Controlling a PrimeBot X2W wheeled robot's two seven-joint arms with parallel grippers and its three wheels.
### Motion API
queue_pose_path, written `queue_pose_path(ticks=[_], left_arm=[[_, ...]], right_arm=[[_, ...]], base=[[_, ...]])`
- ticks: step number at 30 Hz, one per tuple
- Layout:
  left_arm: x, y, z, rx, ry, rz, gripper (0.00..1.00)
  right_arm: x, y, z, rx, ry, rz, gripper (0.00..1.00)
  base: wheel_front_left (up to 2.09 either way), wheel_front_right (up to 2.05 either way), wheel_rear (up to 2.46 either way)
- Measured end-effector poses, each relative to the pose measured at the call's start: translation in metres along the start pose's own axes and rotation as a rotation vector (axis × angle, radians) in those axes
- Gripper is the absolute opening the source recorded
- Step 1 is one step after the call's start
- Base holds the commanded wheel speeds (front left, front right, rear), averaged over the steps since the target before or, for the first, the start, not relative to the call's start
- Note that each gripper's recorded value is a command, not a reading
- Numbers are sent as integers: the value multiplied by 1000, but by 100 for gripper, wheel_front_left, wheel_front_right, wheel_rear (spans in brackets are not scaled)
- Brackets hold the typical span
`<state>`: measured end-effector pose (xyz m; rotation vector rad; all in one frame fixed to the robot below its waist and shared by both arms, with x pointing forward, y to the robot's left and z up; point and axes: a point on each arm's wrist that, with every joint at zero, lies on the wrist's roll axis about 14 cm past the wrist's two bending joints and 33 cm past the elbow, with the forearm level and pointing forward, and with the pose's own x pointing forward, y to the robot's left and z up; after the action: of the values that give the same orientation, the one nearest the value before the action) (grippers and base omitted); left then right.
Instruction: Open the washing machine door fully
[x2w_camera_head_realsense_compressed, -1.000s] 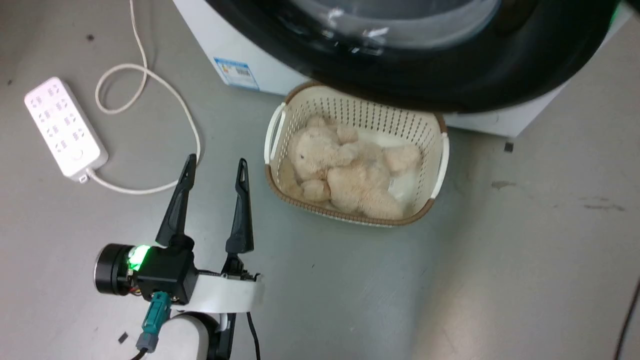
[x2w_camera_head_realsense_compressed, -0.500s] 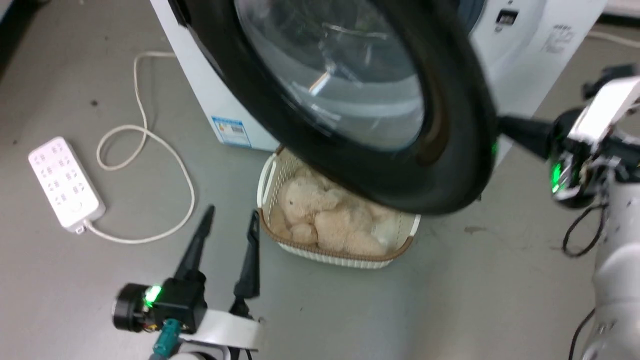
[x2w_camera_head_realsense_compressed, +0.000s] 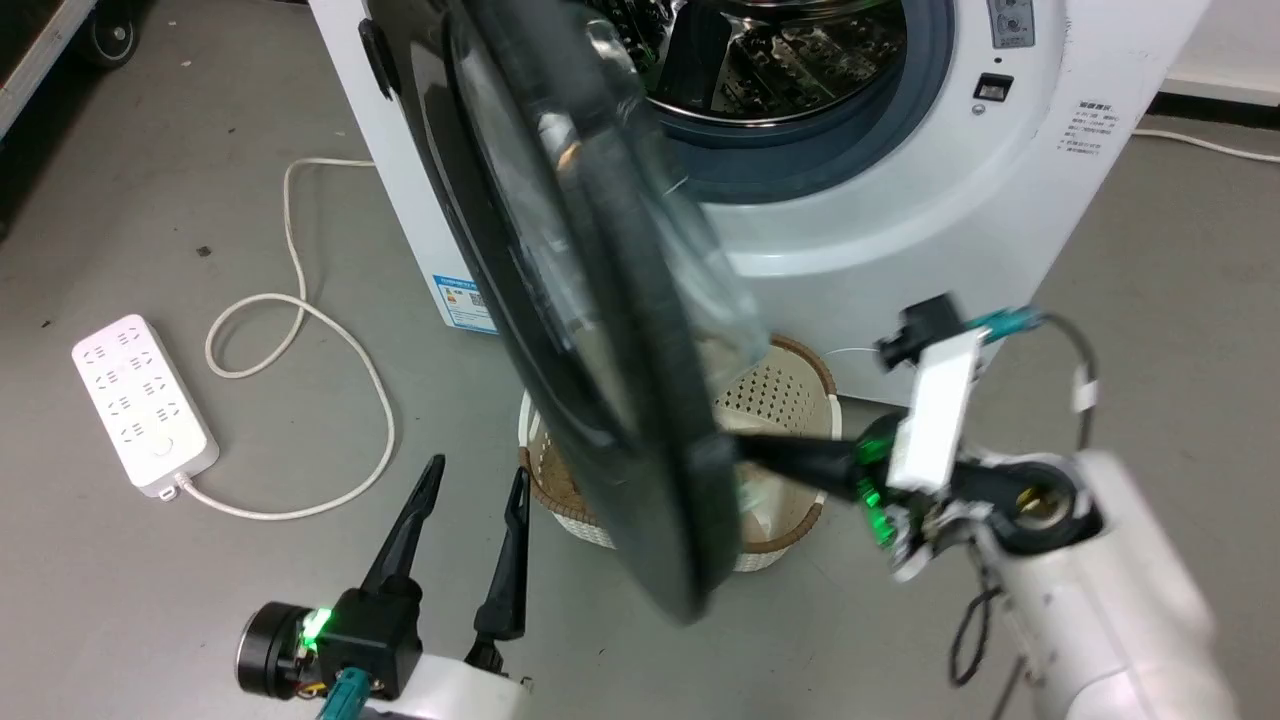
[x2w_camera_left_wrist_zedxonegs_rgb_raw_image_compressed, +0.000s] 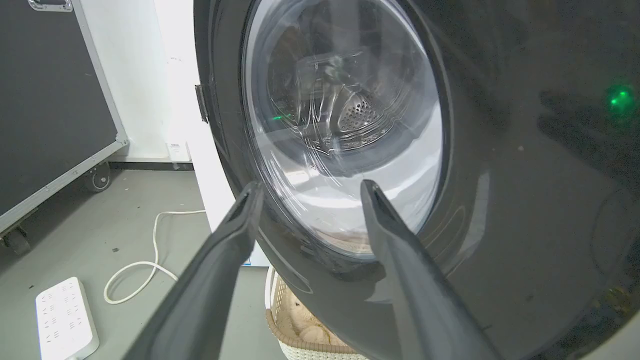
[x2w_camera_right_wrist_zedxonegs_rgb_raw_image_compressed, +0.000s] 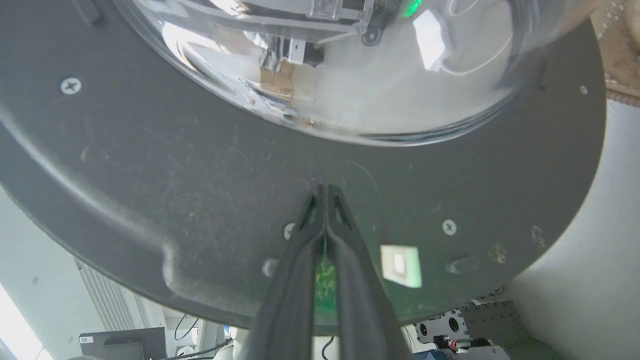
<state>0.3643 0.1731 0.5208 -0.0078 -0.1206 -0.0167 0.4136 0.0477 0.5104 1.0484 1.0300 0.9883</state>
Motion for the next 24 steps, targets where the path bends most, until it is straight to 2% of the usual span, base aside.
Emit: queue_pose_path(ticks=[9, 10, 11, 14, 17, 21, 24], left_arm=[[-9, 2, -1, -2, 7, 10, 100], [-9, 2, 0, -2, 4, 10, 100], [-10, 2, 1, -2, 1, 9, 100], [-13, 1, 5, -5, -9, 3, 100], [-15, 2, 9, -8, -24, 6, 100], [-13, -1, 16, -17, -47, -3, 100], [-11, -2, 22, -19, -65, -9, 100]], right_arm=[[15, 8, -28, 26, 3, 47, 0], [14, 9, -26, 26, -16, 48, 35], [13, 10, -23, 23, -43, 46, 100], [-1, 12, -1, -17, -167, 25, 100], [-31, 14, 30, -105, -350, -26, 100], [-83, 21, 64, -356, -590, -158, 100], [-120, 31, 74, -551, -745, -239, 100]], base=[[0, 0, 0], [0, 0, 0], [0, 0, 0], [0, 0, 0], [0, 0, 0], [0, 0, 0], [0, 0, 0]])
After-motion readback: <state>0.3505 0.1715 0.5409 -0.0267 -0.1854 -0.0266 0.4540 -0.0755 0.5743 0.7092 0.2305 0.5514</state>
